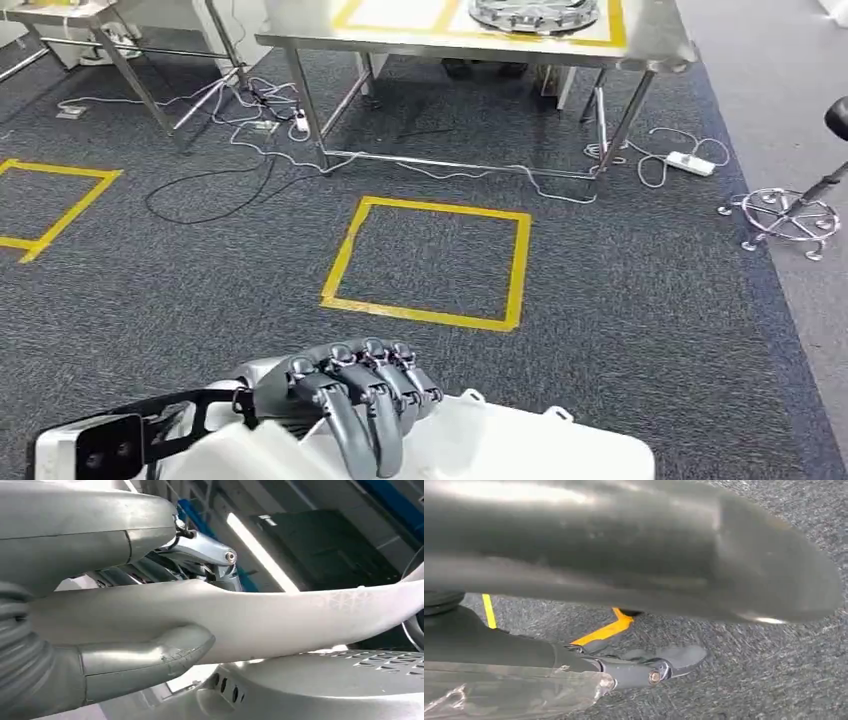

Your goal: Take the parts from the cabinet and place them on the table.

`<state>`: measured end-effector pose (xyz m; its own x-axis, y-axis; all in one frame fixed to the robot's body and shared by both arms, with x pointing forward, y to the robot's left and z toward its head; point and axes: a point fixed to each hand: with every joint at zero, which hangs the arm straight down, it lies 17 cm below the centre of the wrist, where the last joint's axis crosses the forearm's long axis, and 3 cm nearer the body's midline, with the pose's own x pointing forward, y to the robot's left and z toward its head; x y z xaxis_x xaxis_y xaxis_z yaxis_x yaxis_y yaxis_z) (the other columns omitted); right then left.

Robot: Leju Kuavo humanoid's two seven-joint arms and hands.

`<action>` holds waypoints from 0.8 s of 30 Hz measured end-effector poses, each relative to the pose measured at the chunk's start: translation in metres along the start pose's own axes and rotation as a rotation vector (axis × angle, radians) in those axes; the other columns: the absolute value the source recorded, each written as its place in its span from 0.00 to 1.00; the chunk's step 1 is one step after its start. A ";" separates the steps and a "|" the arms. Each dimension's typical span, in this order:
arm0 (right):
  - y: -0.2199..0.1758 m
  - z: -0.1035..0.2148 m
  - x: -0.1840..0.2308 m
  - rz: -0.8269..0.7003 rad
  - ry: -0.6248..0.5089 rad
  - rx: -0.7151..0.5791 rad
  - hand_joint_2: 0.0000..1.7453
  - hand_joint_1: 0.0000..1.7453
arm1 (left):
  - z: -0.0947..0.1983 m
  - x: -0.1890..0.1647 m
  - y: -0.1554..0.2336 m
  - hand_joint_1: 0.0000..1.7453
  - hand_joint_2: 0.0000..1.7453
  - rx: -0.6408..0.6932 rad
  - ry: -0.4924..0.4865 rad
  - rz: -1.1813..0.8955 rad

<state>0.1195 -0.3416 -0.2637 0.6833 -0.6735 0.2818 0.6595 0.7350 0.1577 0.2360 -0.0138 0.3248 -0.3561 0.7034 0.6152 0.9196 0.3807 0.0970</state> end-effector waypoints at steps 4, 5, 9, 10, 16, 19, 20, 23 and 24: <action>0.001 0.000 0.001 0.003 -0.002 0.002 0.00 0.00 | 0.000 0.000 0.000 1.00 1.00 -0.001 0.000 -0.002; 0.001 0.000 0.001 0.004 -0.002 0.002 0.00 0.00 | 0.000 0.000 0.000 1.00 1.00 -0.001 0.001 -0.002; 0.001 0.000 0.000 0.008 -0.001 0.002 0.00 0.00 | 0.001 -0.001 0.000 1.00 1.00 -0.001 0.003 -0.002; 0.001 0.000 0.000 0.008 -0.001 0.003 0.00 0.00 | 0.001 0.000 0.000 1.00 1.00 -0.001 0.003 -0.002; 0.000 0.000 -0.001 0.011 0.001 0.002 0.00 0.00 | 0.000 0.000 0.000 1.00 1.00 -0.001 0.002 -0.003; 0.000 0.000 0.000 0.015 0.001 0.003 0.00 0.00 | -0.001 0.000 0.000 1.00 1.00 0.000 -0.003 -0.002; 0.000 0.000 -0.001 0.016 0.002 0.003 0.00 0.00 | -0.002 0.000 0.000 1.00 1.00 0.000 -0.004 -0.001; -0.003 0.001 -0.005 0.020 0.009 -0.002 0.00 0.00 | -0.001 0.000 0.000 1.00 1.00 0.000 -0.002 -0.002; -0.003 0.001 -0.005 0.020 0.010 -0.002 0.00 0.00 | -0.001 0.000 0.000 1.00 1.00 0.000 -0.002 -0.002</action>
<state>0.1140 -0.3405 -0.2649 0.6996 -0.6592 0.2757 0.6459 0.7484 0.1504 0.2359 -0.0148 0.3258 -0.3586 0.7039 0.6132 0.9188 0.3823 0.0985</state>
